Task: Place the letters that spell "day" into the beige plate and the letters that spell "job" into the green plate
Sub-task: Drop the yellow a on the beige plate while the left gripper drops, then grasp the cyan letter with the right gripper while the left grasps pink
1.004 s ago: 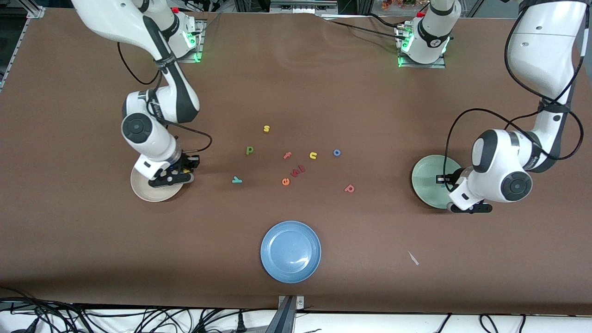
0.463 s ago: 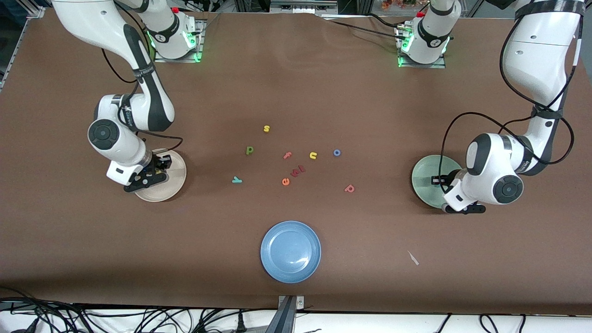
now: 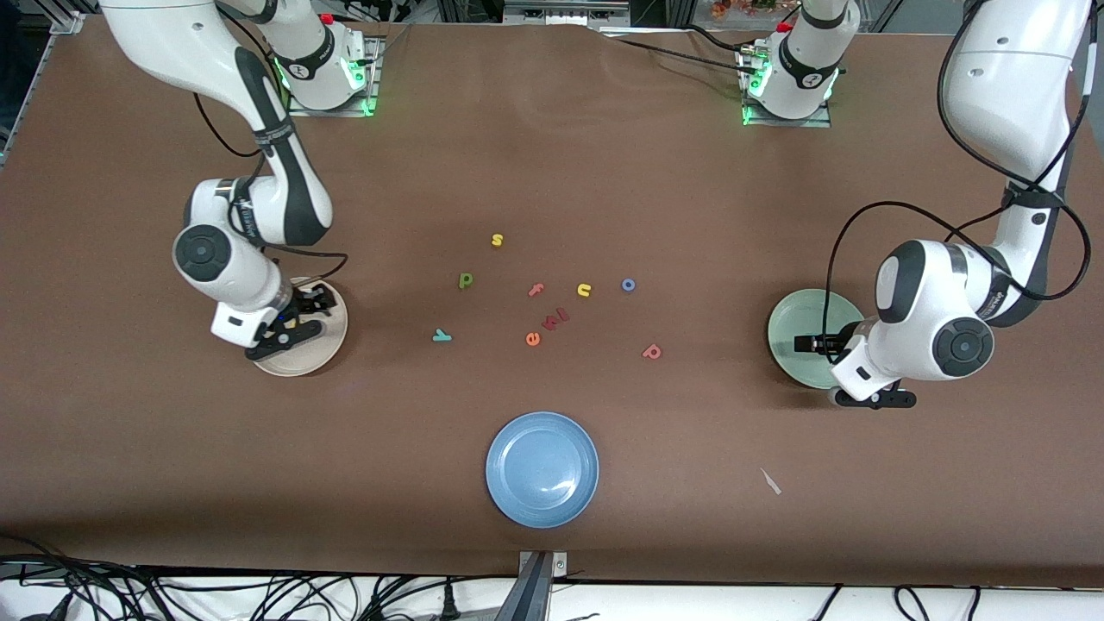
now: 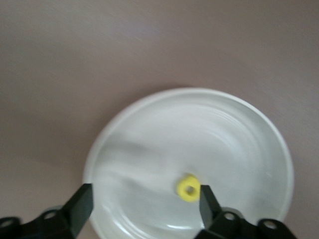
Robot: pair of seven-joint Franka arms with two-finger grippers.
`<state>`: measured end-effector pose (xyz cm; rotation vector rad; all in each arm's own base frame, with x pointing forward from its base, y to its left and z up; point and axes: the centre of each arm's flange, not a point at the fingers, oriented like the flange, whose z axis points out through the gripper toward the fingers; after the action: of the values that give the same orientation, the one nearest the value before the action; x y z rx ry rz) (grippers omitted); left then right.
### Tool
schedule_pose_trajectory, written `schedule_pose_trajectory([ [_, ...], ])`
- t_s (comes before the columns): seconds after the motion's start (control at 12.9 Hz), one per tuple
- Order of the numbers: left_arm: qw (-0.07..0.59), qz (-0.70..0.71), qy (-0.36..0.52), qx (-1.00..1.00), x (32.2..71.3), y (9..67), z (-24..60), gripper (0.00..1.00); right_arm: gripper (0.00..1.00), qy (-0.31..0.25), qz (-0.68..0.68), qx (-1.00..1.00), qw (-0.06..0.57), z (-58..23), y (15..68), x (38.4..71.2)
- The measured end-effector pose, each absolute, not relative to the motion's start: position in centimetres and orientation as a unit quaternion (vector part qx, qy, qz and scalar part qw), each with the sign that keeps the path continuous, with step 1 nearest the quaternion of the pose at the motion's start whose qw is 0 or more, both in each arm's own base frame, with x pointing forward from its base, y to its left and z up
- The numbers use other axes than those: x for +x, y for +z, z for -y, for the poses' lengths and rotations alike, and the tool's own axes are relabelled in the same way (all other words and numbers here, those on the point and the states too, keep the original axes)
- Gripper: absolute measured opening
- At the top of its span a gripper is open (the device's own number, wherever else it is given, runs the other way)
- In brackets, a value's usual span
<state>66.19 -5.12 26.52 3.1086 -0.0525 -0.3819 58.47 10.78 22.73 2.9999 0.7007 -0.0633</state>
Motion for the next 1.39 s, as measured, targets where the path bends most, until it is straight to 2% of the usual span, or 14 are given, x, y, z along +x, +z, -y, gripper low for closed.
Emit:
schedule_pose_trajectory([
  [0.23, 0.019, 0.051, -0.100, 0.994, 66.7, 30.7, 12.5, 1.00, 1.00, -0.014, -0.251, 0.968, 0.018, -15.2, 23.0, 58.0],
  [0.39, 0.014, 0.049, -0.099, 0.994, 65.7, 31.1, 17.9, 1.00, 1.00, -0.008, -0.275, 0.961, 0.010, -17.4, 23.4, 57.9],
  [0.62, 0.011, 0.058, -0.100, 0.993, 64.3, 29.6, 24.6, 1.00, 1.00, 0.001, -0.335, 0.942, 0.000, -20.5, 24.0, 57.6],
  [1.0, 0.049, 0.062, -0.036, 0.996, 66.0, 24.8, 27.1, 1.00, 1.00, 0.008, -0.432, 0.902, -0.011, -24.4, 22.6, 58.3],
  [1.39, 0.057, 0.114, -0.033, 0.991, 62.6, 21.6, 34.4, 1.00, 1.00, 0.033, -0.505, 0.862, -0.011, -26.1, 20.3, 59.0],
])
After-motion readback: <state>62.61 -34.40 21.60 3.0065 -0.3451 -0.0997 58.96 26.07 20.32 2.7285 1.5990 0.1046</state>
